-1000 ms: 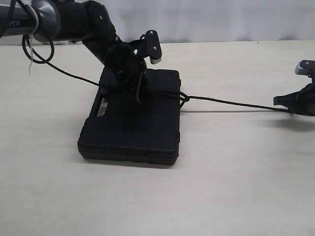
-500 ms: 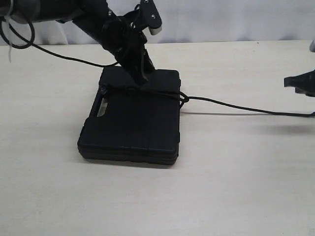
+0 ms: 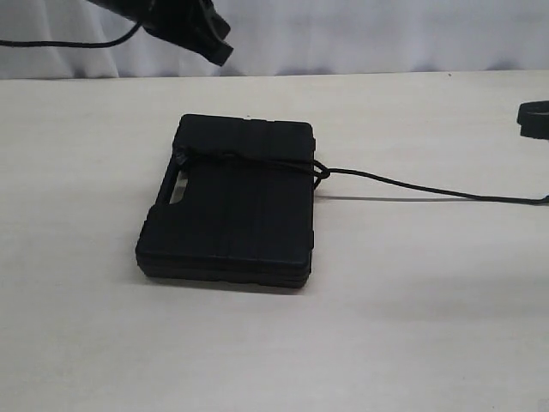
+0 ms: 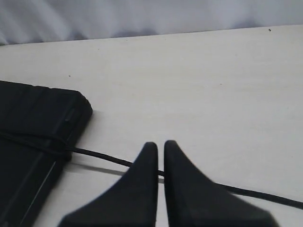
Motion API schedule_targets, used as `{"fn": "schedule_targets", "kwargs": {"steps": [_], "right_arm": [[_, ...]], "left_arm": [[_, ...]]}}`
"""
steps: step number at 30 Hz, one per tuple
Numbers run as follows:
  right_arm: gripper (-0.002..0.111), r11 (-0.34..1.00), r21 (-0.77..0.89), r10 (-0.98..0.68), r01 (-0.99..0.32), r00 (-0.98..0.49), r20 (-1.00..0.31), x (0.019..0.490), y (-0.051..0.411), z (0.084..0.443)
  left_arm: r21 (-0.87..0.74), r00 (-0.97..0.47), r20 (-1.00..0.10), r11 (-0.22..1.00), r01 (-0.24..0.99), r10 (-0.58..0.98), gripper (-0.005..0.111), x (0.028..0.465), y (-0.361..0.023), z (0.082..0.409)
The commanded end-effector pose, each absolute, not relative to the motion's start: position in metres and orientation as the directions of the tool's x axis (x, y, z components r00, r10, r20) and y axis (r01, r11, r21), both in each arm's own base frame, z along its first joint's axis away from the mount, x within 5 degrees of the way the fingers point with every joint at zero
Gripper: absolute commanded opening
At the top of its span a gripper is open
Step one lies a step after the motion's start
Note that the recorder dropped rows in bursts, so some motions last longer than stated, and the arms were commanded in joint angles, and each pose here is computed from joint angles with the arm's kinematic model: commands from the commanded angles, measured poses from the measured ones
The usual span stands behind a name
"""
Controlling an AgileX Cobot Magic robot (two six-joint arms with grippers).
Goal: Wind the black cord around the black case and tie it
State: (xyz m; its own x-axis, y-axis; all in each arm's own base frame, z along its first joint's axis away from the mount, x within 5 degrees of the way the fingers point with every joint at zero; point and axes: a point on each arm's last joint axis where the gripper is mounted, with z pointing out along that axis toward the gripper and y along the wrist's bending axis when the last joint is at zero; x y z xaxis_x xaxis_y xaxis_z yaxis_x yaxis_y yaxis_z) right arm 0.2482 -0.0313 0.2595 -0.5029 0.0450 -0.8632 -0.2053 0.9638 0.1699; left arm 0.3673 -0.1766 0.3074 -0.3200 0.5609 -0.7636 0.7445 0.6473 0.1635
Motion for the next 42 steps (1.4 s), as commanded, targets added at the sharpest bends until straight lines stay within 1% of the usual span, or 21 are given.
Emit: {"fn": "schedule_targets", "kwargs": {"steps": [1,4,8,11,15,22,31,39,42], "right_arm": [[0.004,0.962,0.167,0.059,-0.215,-0.436,-0.898,0.23,-0.024,0.274],[0.004,0.953,0.189,0.085,-0.238,-0.389,-0.917,0.217,-0.017,0.284],[0.004,0.918,0.209,0.093,-0.338,-0.329,-0.94,0.201,-0.004,0.299],[0.004,0.897,0.214,0.1,-0.387,-0.294,-0.951,0.189,0.004,0.311],[0.004,0.898,0.181,0.085,-0.4,-0.247,-0.965,0.169,0.011,0.325],[0.004,0.902,0.14,0.085,-0.408,-0.15,-0.985,0.134,0.022,0.345],[0.004,0.904,0.099,0.102,-0.417,-0.013,-0.995,0.091,0.035,0.363],[0.004,0.887,0.137,0.176,-0.442,0.049,-0.983,0.061,0.046,0.371],[0.004,0.87,0.127,0.177,-0.476,0.061,-0.982,0.05,0.052,0.371]], "left_arm": [[0.182,-0.292,-0.838,0.741,0.646,0.46,0.0,0.34,-0.158,0.326],[0.167,-0.253,-0.892,0.794,0.584,0.374,0.0,0.316,-0.145,0.342],[0.109,-0.209,-0.948,0.86,0.499,0.241,0.0,0.283,-0.128,0.354],[0.116,-0.159,-0.965,0.881,0.459,0.209,0.0,0.259,-0.114,0.36],[0.123,-0.1,-0.978,0.891,0.437,0.184,0.0,0.226,-0.098,0.367],[0.078,-0.004,-0.996,0.898,0.432,0.089,0.0,0.176,-0.078,0.388],[0.082,0.139,-0.99,0.902,0.424,0.025,0.0,0.117,-0.054,0.397],[0.106,0.194,-0.981,0.863,0.494,0.009,0.0,0.075,-0.045,0.402],[0.126,0.217,-0.976,0.848,0.514,0.014,0.0,0.061,-0.042,0.402]]}}
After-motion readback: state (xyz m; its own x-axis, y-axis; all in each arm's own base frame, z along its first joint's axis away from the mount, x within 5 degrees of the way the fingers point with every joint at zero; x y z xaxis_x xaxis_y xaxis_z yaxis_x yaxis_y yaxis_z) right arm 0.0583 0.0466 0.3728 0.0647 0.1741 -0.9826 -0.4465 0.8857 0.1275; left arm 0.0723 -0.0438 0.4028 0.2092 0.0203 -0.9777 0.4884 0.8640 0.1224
